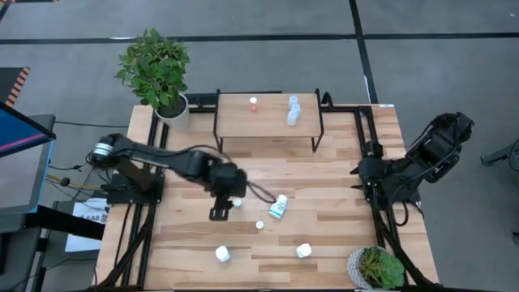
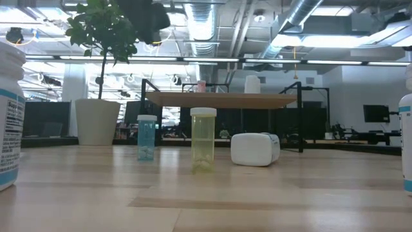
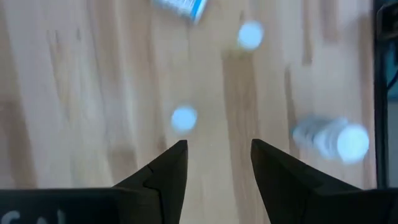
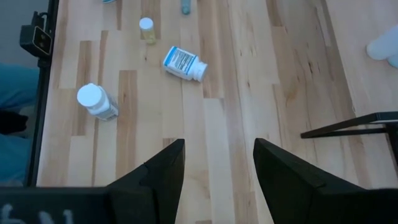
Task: Pick and place medicine bottles onto shelf by color
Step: Put the blue pill bottle on the shelf
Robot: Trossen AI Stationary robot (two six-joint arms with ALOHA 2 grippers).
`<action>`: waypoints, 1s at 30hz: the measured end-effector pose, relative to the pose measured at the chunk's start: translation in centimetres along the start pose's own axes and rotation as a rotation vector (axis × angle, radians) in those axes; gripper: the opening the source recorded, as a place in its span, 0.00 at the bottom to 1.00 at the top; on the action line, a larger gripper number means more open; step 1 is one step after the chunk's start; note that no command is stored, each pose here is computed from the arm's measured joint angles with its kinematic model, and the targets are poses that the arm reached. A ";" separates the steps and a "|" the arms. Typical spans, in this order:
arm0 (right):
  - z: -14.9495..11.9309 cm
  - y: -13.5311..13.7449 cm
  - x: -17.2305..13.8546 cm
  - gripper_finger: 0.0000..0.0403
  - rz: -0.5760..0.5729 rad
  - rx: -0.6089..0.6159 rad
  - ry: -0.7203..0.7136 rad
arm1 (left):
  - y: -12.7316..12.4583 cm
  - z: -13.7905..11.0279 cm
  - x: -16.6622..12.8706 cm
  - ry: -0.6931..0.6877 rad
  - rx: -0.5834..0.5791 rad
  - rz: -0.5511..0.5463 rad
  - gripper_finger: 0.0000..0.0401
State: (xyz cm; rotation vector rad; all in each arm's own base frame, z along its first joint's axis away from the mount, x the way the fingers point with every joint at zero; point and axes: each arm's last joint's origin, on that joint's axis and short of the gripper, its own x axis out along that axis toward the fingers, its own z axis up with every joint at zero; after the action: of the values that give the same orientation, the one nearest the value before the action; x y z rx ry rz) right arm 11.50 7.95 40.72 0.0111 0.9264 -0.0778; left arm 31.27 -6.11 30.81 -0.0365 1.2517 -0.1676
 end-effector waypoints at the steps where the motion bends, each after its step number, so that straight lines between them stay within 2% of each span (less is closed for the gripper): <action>1: 0.0 0.0 0.0 0.53 -0.002 -0.001 0.002 | -0.2 -0.6 0.4 -0.049 0.000 0.002 0.40; 7: 0.1 0.3 0.3 0.53 -0.009 -0.006 0.011 | -0.4 -4.7 2.7 -0.154 -0.201 0.072 0.41; 12: 0.1 0.2 0.3 0.53 -0.011 -0.005 0.012 | -0.2 -6.8 5.2 -0.079 -0.274 0.081 0.41; 15: 0.1 0.3 0.3 0.53 -0.011 -0.005 0.011 | 0.2 -7.6 6.6 -0.078 -0.266 0.089 0.41; 20: 0.1 0.2 0.3 0.53 -0.011 -0.005 0.011 | 0.5 -7.6 7.8 -0.159 -0.242 0.090 0.41; 24: 0.1 0.2 0.3 0.53 -0.011 -0.005 0.011 | 0.7 -8.1 9.1 -0.208 -0.144 0.093 0.41; 30: 0.1 0.2 0.3 0.53 -0.012 -0.006 0.011 | 1.0 -8.9 9.9 -0.208 -0.142 0.123 0.41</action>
State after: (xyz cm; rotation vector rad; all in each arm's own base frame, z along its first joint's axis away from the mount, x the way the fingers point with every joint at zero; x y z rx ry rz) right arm 11.82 8.15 40.54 0.0005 0.9379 -0.0857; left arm 25.98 -6.03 18.56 -0.0967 1.0527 0.0319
